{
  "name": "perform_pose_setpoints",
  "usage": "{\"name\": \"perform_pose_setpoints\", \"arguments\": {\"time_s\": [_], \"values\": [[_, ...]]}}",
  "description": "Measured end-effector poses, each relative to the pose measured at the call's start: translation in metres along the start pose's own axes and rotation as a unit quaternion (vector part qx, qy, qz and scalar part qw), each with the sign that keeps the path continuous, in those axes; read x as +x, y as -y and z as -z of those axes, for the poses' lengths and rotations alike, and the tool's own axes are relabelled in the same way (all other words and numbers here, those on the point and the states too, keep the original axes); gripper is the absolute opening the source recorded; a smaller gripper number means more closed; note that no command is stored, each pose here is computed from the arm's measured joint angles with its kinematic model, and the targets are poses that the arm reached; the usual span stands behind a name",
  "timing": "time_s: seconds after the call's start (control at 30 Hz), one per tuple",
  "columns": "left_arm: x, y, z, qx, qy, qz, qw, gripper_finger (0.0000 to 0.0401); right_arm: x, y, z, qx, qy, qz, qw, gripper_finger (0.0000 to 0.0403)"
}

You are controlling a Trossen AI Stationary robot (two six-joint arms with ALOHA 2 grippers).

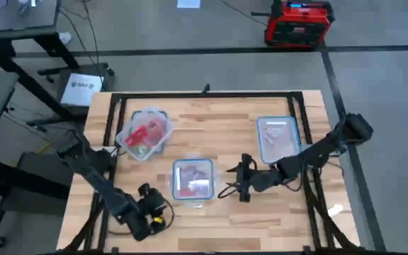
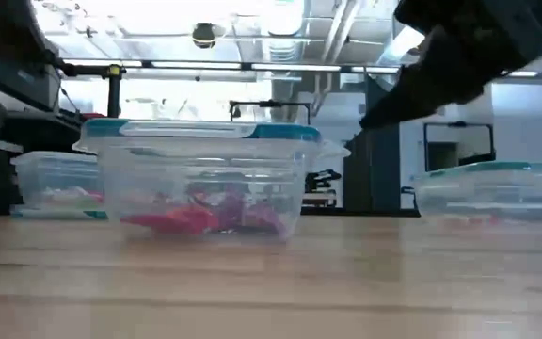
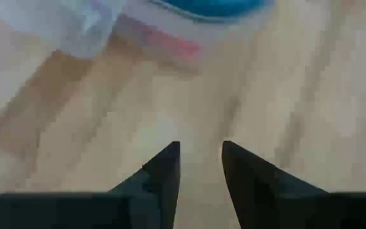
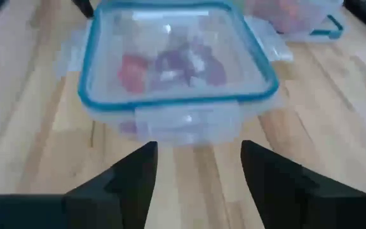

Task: Sort candy

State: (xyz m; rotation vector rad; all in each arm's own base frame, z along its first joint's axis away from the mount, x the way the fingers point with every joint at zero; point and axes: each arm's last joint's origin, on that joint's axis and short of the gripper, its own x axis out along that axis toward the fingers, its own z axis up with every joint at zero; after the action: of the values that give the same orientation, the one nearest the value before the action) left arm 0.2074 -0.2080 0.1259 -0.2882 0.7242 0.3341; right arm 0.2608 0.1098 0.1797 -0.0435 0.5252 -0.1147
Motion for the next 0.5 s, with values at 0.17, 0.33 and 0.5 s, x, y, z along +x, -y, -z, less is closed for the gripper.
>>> {"name": "perform_pose_setpoints", "arguments": {"time_s": [0.17,0.33,0.5], "values": [[0.019,0.000,-0.002,0.045,0.013,-0.006,0.999,0.0100,0.002,-0.001,0.003,0.007,-0.008,-0.003,1.000,0.0214],[0.023,-0.003,-0.009,0.057,0.036,-0.022,0.997,0.0094,0.013,-0.006,0.012,0.000,-0.019,-0.003,1.000,0.0214],[0.028,-0.001,-0.017,0.064,0.049,-0.014,0.997,0.0093,0.018,-0.006,0.012,0.006,-0.008,-0.001,1.000,0.0214]]}}
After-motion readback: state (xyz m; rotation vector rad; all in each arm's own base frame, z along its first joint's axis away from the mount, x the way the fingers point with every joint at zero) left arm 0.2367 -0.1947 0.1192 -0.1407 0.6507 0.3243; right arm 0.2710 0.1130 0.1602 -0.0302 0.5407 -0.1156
